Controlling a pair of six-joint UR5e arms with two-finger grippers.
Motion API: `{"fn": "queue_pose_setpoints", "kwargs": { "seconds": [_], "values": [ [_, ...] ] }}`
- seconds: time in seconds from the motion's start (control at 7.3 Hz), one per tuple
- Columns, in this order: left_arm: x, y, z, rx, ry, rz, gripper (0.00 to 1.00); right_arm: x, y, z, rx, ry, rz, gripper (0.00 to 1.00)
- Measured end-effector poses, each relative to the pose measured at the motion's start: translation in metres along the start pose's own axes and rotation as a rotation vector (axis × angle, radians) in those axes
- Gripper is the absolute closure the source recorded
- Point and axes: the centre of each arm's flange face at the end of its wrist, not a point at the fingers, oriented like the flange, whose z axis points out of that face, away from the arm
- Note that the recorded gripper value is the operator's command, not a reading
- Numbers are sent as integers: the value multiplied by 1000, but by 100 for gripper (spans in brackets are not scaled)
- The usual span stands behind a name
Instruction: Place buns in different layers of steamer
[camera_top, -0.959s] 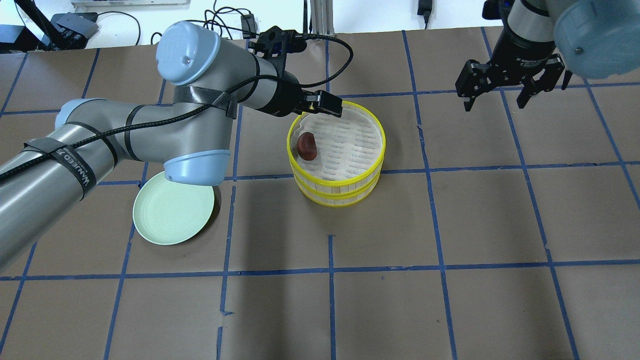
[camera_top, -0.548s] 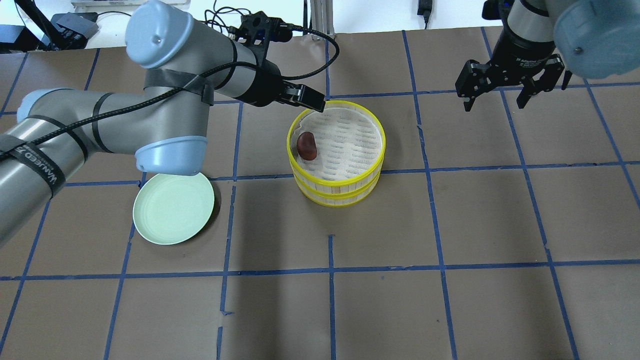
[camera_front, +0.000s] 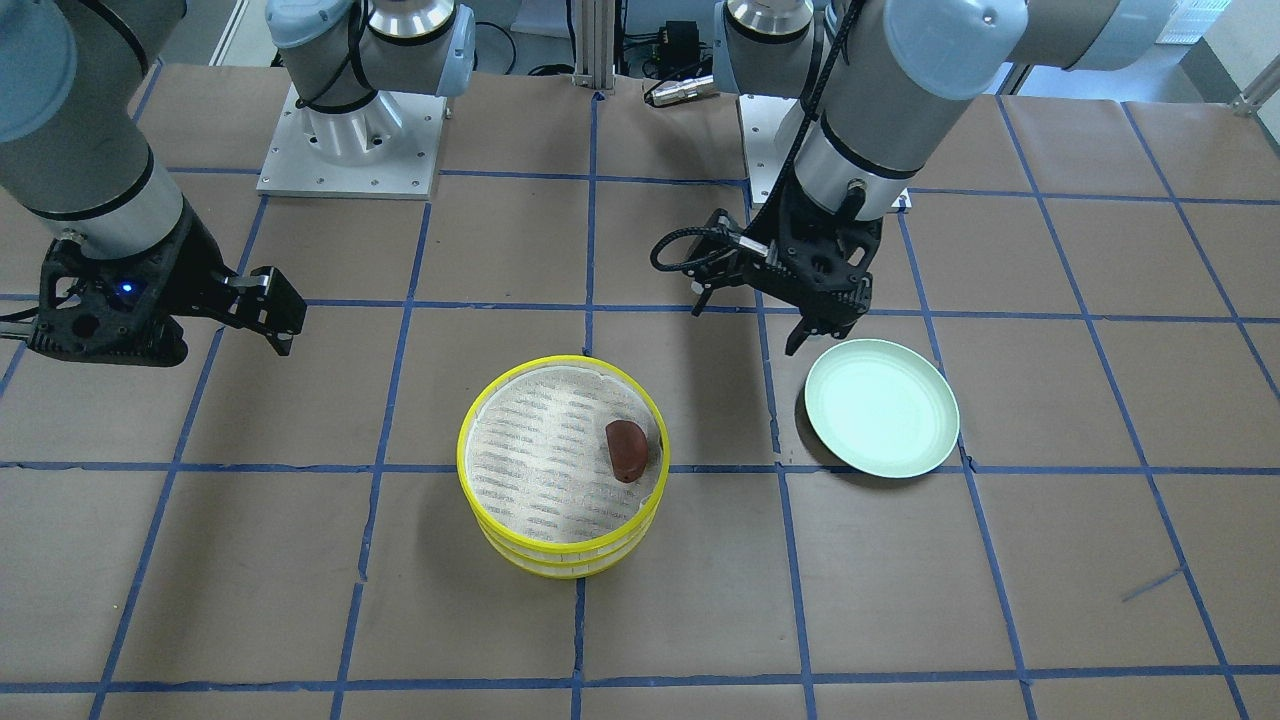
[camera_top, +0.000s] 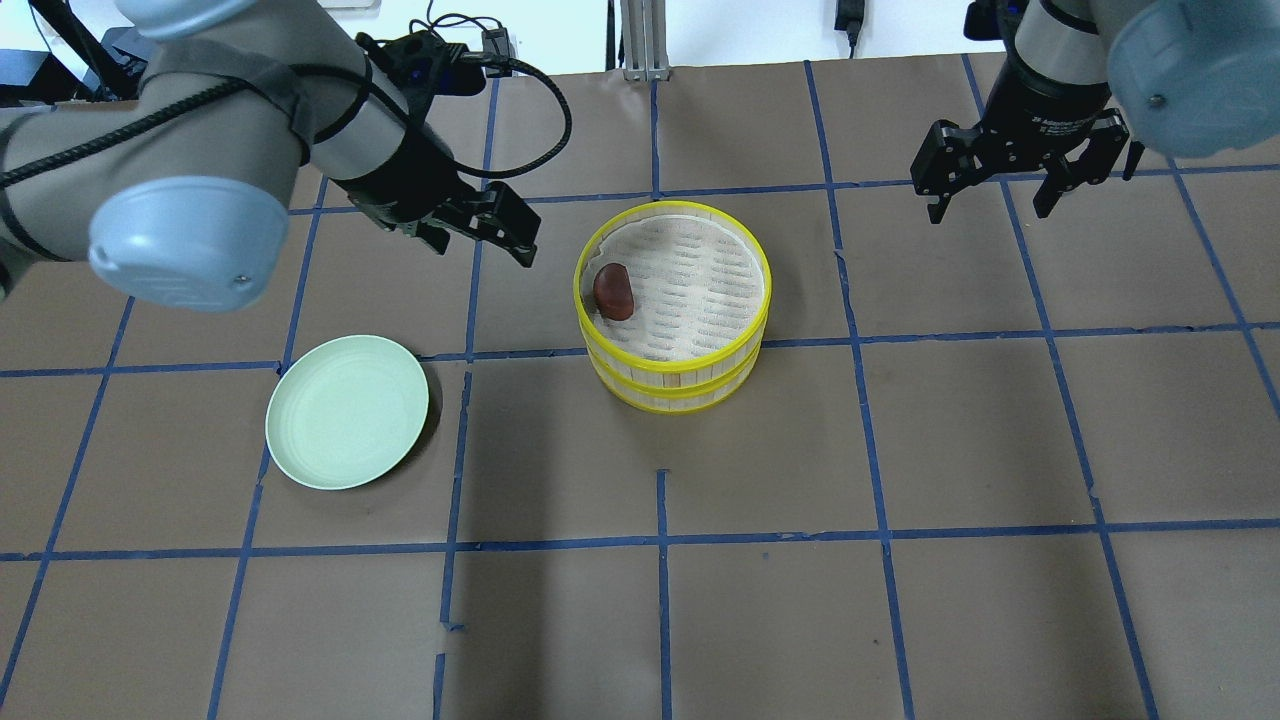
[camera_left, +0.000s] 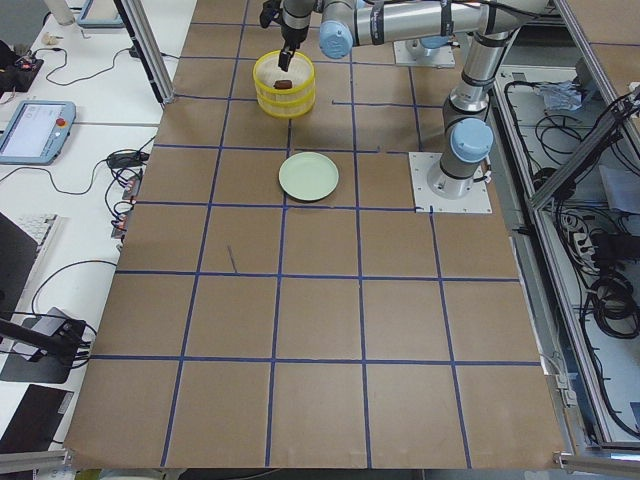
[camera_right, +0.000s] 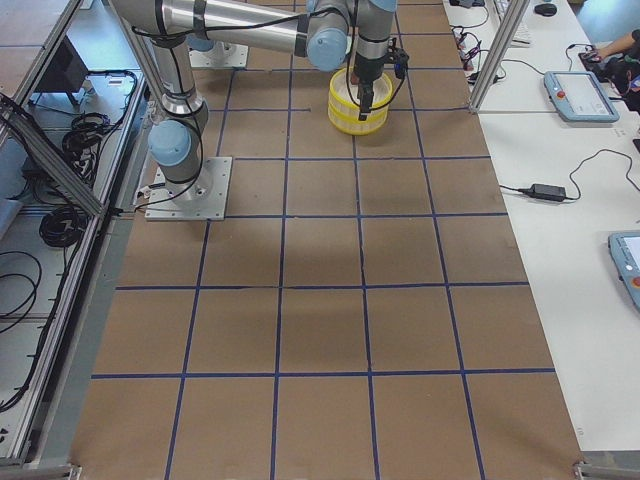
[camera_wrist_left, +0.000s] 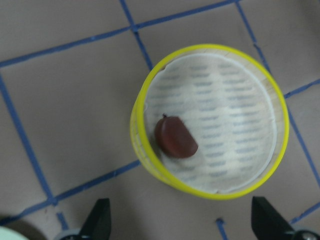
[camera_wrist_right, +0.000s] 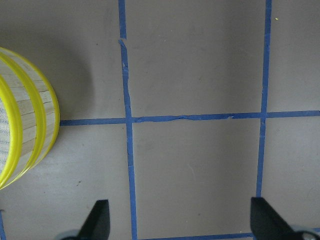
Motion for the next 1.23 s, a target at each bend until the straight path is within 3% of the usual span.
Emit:
{"fn": "queue_pose_setpoints", "kwargs": {
  "seconds": [0.27,0.55,0.82,1.23],
  "values": [
    [-56,10,-23,-93,-39,-122,0,0,0,0,0,0,0,0],
    [-87,17,-41,-154,-166,-161,0,0,0,0,0,-1,0,0],
    [-91,18,-48,-170,-204,-163,0,0,0,0,0,-1,0,0],
    [-90,19,-52,-166,-211,-162,0,0,0,0,0,-1,0,0]
  ]
}}
